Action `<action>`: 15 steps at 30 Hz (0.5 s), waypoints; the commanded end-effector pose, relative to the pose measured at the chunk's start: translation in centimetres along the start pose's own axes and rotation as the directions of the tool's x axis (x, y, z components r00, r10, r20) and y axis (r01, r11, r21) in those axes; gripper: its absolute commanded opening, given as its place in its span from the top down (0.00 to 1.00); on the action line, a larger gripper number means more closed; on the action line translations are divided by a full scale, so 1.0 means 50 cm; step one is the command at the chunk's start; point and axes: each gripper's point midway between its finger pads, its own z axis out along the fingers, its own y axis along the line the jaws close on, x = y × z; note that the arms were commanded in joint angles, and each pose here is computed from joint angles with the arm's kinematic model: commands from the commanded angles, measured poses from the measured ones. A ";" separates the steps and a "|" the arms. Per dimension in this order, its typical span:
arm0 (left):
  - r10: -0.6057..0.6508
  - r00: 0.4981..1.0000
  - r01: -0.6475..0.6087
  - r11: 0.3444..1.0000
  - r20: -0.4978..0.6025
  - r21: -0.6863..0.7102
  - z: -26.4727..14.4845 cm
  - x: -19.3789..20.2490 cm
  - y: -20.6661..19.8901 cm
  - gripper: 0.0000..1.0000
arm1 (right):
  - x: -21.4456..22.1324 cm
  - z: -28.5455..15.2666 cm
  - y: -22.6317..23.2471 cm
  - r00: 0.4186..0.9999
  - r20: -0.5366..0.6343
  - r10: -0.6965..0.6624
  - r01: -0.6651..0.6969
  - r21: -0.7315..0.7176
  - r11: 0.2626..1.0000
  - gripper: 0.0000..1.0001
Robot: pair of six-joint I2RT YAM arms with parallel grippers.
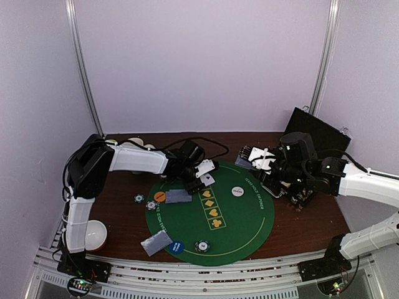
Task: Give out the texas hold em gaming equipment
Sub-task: Flop the poker card into the community card area.
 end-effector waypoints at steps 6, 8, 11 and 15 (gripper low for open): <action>0.102 0.991 -0.112 0.988 -0.091 -0.109 0.002 0.058 0.053 0.14 | -0.014 -0.014 -0.027 1.000 0.014 0.018 -0.018 0.039 0.999 0.53; 0.096 0.991 -0.107 0.986 -0.089 -0.127 0.003 0.056 0.058 0.14 | -0.014 -0.014 -0.028 1.000 0.013 0.019 -0.019 0.040 0.999 0.53; 0.090 0.991 -0.104 0.983 -0.096 -0.149 0.003 0.057 0.066 0.14 | -0.014 -0.015 -0.026 1.000 0.013 0.018 -0.019 0.037 0.999 0.53; 0.075 0.993 -0.089 0.983 -0.089 -0.162 0.001 0.052 0.072 0.14 | -0.014 -0.016 -0.026 1.000 0.012 0.018 -0.018 0.034 0.999 0.53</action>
